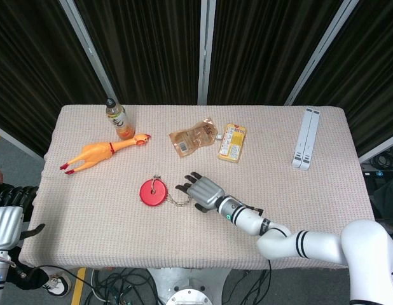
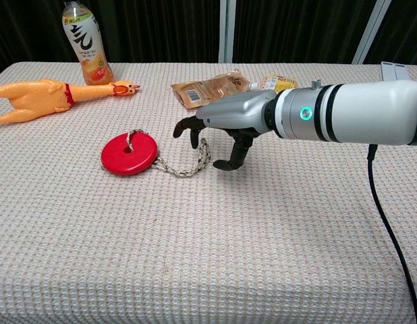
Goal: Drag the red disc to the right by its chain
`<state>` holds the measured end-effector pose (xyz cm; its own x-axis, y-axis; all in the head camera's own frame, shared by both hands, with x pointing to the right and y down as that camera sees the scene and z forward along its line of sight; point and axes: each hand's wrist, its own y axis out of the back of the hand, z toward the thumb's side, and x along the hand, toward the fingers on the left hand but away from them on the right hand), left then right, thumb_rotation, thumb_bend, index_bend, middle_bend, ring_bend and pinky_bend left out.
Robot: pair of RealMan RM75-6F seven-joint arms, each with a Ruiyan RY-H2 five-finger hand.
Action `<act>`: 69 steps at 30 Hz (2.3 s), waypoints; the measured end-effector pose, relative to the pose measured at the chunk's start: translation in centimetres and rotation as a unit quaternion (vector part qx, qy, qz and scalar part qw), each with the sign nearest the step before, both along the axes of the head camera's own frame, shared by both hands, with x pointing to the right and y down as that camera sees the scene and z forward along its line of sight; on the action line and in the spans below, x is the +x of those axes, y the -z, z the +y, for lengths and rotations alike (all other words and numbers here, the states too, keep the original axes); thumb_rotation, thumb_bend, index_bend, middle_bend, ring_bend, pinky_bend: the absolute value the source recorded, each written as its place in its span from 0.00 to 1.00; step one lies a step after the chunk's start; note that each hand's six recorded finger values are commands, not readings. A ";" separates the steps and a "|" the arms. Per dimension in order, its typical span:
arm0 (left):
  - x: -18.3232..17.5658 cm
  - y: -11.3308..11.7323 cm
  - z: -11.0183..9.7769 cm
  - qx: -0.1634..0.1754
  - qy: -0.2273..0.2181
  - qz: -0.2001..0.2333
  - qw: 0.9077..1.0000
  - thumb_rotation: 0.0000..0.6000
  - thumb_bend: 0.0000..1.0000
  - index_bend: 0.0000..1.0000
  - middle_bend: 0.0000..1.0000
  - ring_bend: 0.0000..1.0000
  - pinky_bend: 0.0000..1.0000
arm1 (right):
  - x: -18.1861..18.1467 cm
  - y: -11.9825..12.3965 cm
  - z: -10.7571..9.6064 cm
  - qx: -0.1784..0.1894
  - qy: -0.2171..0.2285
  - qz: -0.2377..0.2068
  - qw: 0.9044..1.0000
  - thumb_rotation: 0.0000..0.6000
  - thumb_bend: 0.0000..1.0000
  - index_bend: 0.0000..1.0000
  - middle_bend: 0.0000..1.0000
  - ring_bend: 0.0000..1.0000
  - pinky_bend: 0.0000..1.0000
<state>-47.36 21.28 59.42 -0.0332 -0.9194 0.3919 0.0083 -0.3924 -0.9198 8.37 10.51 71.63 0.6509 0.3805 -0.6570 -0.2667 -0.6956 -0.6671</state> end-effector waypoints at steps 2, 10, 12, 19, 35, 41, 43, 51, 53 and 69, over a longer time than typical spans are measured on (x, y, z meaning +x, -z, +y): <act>-0.1 0.0 0.0 0.000 0.001 0.000 1.000 1.00 0.01 0.18 0.17 0.13 0.15 | 0.0 -0.1 0.1 -0.006 -0.005 -0.003 1.000 1.00 0.38 0.14 0.26 0.00 0.00; -0.3 -0.2 0.1 -0.003 0.003 0.000 1.000 1.00 0.01 0.18 0.17 0.13 0.15 | -0.1 -0.4 0.3 -0.007 -0.009 -0.010 1.000 1.00 0.40 0.20 0.41 0.00 0.00; -0.3 -0.2 0.2 -0.003 0.003 0.000 1.000 1.00 0.01 0.18 0.17 0.13 0.15 | -0.1 -0.5 0.3 -0.004 -0.009 -0.010 1.000 1.00 0.41 0.22 0.43 0.01 0.00; -0.5 -0.3 0.3 -0.005 0.003 -0.001 1.000 1.00 0.01 0.18 0.17 0.13 0.15 | -0.4 -0.6 0.0 0.012 -0.014 -0.014 1.000 1.00 0.45 0.35 0.53 0.07 0.00; -0.6 -0.5 0.4 -0.004 0.002 0.001 1.000 1.00 0.01 0.19 0.17 0.13 0.15 | 0.0 -0.4 -0.7 0.051 -0.034 -0.014 0.998 1.00 0.50 0.81 0.85 0.33 0.03; -0.4 -0.3 0.3 -0.002 0.000 0.002 1.000 1.00 0.01 0.19 0.17 0.13 0.15 | 1.0 0.6 -1.3 0.070 -0.056 -0.026 0.996 1.00 0.51 0.94 0.93 0.39 0.04; -0.4 -0.4 0.3 -0.002 0.000 0.003 1.000 1.00 0.01 0.19 0.17 0.13 0.15 | 1.8 1.1 -1.5 0.075 -0.065 -0.029 0.995 1.00 0.51 0.96 0.94 0.39 0.04; 0.1 -0.7 0.2 -0.006 -0.004 0.006 1.000 1.00 0.01 0.19 0.17 0.13 0.15 | 6.5 3.3 -1.5 0.088 -0.101 -0.025 0.991 1.00 0.52 0.97 0.95 0.39 0.04; 0.2 -0.8 0.1 -0.006 -0.006 0.005 1.000 1.00 0.01 0.19 0.17 0.13 0.15 | 8.2 3.8 -1.3 0.090 -0.113 -0.021 0.989 1.00 0.52 0.97 0.95 0.39 0.04; 0.9 -1.4 0.2 -0.016 -0.012 0.001 1.000 1.00 0.01 0.19 0.17 0.13 0.15 | 23.4 6.3 -0.1 0.100 -0.230 0.042 0.967 1.00 0.52 0.98 0.95 0.40 0.04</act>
